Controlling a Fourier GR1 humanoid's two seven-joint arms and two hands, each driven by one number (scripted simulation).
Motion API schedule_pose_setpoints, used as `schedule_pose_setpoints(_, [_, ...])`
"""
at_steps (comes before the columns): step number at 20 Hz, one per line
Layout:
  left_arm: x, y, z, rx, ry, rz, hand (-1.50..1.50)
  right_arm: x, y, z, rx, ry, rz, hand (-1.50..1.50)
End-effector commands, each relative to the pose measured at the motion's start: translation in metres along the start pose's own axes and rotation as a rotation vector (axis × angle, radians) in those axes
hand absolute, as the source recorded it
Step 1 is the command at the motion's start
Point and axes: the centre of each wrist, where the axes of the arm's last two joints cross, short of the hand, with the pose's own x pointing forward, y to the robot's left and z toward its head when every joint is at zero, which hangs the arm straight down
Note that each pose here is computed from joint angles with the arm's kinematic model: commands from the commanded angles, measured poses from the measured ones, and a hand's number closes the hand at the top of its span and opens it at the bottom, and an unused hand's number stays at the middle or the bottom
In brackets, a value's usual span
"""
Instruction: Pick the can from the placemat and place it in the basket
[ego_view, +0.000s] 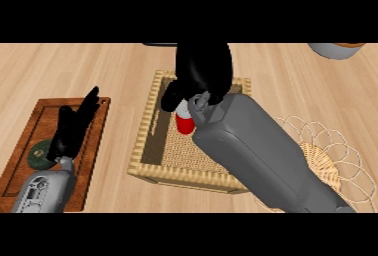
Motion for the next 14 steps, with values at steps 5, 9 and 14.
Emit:
schedule_pose_setpoints(5, [0.005,0.011,0.001,-0.001,0.013,0.005,0.0,-0.016,0.003,0.014,-0.239,0.042,-0.249,-1.5])
schedule_pose_setpoints(9, [-0.004,0.016,0.001,0.009,0.011,0.016,0.0,-0.028,-0.026,0.01,-0.388,0.091,-0.304,-1.5])
schedule_pose_setpoints(14, [-0.002,0.021,-0.004,0.021,0.037,0.01,0.0,-0.066,-0.057,0.025,-0.425,0.215,-0.388,-1.5])
